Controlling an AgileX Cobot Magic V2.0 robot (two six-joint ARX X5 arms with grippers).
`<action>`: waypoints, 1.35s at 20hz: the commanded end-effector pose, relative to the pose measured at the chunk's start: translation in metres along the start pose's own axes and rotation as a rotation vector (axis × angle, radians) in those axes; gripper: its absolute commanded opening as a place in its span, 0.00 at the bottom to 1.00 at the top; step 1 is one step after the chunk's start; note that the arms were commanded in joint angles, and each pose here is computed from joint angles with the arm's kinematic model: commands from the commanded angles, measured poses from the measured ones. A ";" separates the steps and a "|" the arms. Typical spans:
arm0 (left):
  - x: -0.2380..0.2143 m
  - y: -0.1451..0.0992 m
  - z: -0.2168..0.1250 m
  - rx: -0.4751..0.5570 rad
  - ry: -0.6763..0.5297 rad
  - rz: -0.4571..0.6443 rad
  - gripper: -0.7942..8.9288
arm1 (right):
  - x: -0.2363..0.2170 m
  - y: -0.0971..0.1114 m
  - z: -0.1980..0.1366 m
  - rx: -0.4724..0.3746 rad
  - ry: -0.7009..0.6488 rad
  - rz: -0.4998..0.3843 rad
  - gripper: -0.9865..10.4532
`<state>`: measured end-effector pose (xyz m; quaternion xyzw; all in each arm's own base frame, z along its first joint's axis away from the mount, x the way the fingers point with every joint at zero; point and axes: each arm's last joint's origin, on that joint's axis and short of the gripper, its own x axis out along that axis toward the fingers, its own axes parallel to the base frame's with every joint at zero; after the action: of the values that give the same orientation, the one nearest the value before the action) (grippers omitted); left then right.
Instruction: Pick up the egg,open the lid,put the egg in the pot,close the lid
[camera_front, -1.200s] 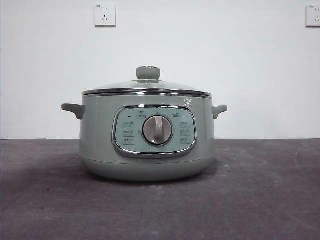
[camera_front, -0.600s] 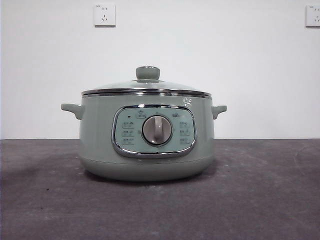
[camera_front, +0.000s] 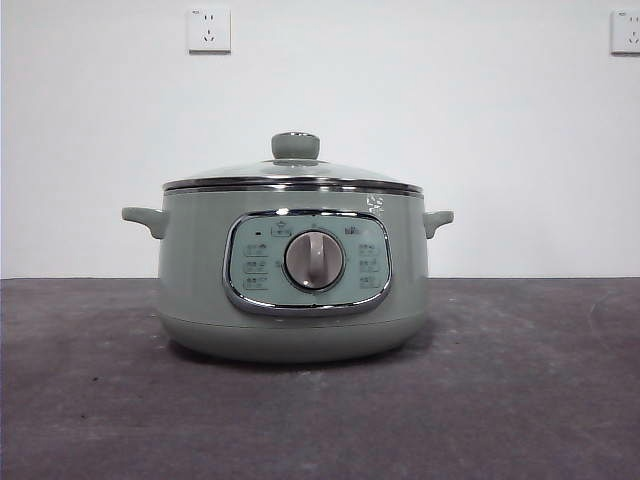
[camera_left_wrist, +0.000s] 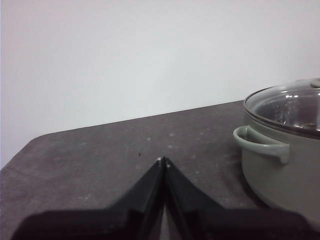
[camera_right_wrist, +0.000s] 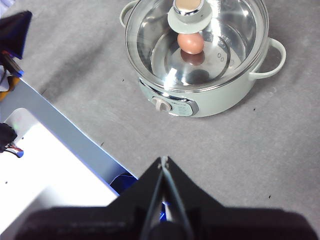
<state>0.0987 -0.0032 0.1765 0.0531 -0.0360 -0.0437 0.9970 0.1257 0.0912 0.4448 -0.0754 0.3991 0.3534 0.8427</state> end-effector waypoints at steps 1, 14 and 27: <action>-0.001 0.000 -0.007 -0.022 0.020 0.007 0.08 | 0.001 0.000 -0.002 0.012 0.018 -0.002 0.09; -0.005 -0.004 -0.028 -0.146 0.237 -0.035 0.08 | 0.001 0.000 -0.002 0.011 0.018 -0.002 0.09; -0.005 -0.004 -0.028 -0.145 0.237 -0.033 0.08 | -0.014 -0.004 -0.009 -0.099 -0.033 -0.063 0.09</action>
<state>0.0954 -0.0040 0.1522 -0.0103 0.0825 -0.0595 0.9948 0.1210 0.0806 0.4485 -0.0967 0.3762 0.3405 0.8563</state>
